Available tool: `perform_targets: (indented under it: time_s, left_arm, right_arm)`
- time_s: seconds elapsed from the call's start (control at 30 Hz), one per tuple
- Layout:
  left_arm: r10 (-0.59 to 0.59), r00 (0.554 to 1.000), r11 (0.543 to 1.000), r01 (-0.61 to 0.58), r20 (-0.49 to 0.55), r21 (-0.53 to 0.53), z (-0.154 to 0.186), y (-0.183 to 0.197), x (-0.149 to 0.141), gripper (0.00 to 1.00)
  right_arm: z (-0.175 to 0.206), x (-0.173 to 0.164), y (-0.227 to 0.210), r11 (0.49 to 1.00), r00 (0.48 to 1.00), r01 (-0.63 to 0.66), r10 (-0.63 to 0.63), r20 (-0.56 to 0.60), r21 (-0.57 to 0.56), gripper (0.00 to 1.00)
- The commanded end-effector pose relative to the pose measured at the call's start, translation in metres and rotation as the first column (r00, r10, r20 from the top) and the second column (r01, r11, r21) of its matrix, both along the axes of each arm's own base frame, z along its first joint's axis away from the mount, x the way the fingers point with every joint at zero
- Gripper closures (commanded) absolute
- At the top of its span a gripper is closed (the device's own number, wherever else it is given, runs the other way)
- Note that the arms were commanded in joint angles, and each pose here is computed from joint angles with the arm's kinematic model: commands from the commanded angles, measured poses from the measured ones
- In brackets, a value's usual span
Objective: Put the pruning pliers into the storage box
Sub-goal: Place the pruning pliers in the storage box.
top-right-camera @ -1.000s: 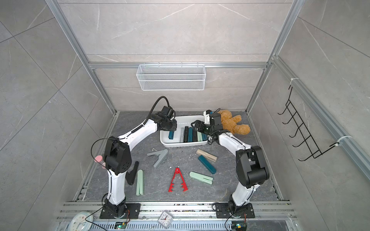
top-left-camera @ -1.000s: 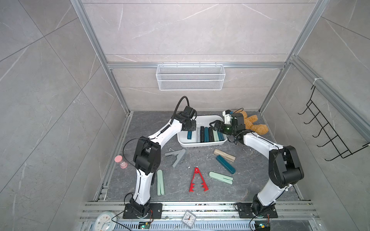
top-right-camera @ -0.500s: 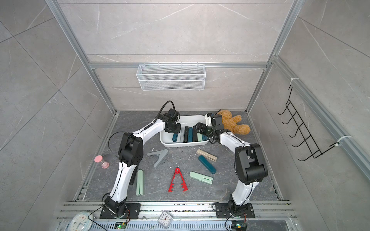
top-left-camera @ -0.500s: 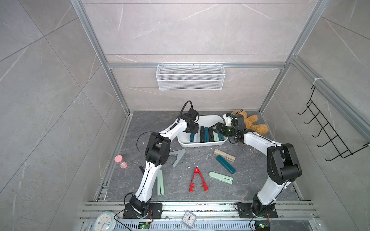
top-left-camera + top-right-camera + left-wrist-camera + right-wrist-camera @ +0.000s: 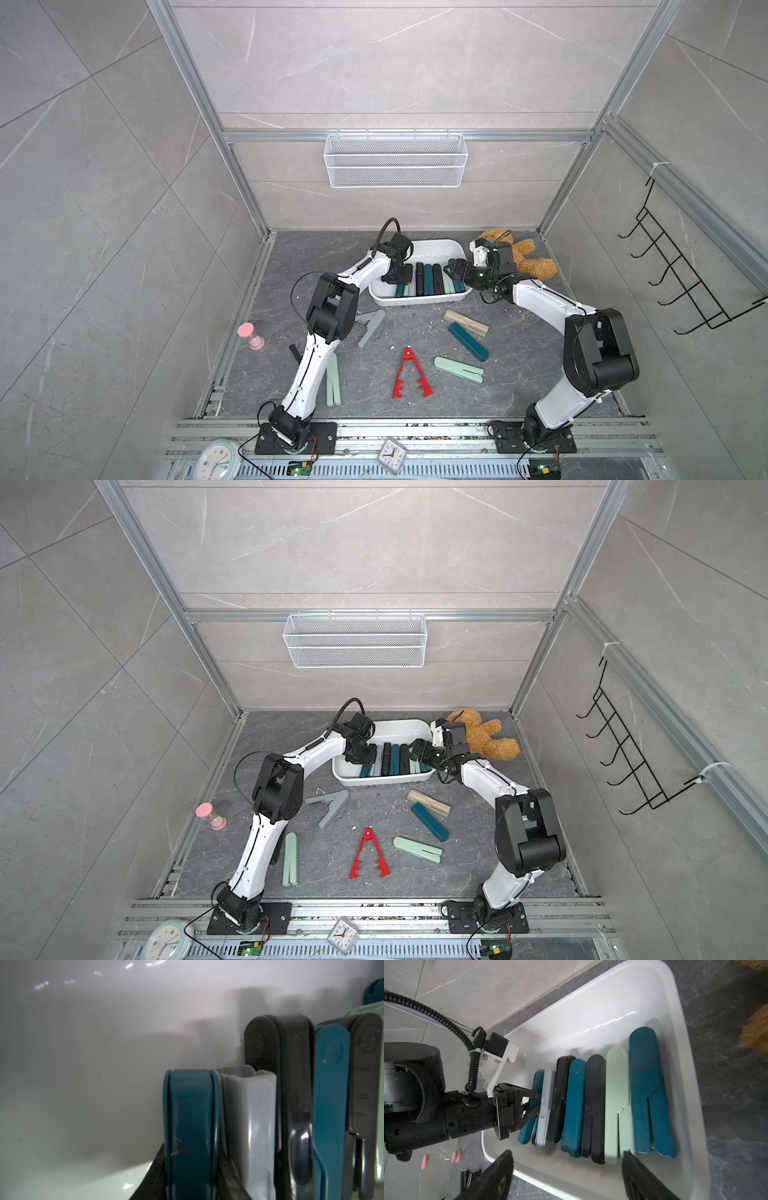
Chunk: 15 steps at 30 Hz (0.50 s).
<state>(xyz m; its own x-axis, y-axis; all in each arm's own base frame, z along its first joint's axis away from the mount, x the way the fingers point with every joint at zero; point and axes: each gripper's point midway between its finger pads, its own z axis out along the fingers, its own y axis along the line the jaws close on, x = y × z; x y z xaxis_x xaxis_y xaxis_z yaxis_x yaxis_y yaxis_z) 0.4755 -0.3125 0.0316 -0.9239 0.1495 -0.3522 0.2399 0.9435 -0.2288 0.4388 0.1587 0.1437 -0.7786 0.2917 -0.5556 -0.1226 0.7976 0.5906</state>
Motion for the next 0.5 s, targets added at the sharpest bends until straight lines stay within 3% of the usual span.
perform_targets:
  time_s: [0.0,0.17,0.37,0.47]
  left_arm:
    - [0.006,0.999,1.000,-0.007,-0.040,-0.010,-0.002,0.003,-0.004,0.65]
    - [0.006,0.999,1.000,-0.007,-0.031,-0.012,0.006,0.006,-0.008,0.54]
    - [0.017,1.000,1.000,-0.017,-0.009,-0.014,0.025,0.011,-0.009,0.53]
    - [0.023,0.999,0.999,-0.021,0.041,-0.041,0.050,0.012,-0.007,0.53]
  right_arm:
    - [0.002,-0.008,-0.009,0.999,1.000,0.026,-0.026,-0.001,-0.022,0.17]
    - [0.006,-0.007,-0.010,0.999,0.999,0.034,-0.034,0.003,-0.020,0.17]
    - [0.012,0.000,-0.007,0.999,0.999,0.035,-0.035,0.012,-0.010,0.17]
    - [0.014,0.004,-0.006,0.999,0.999,0.034,-0.034,0.013,-0.004,0.17]
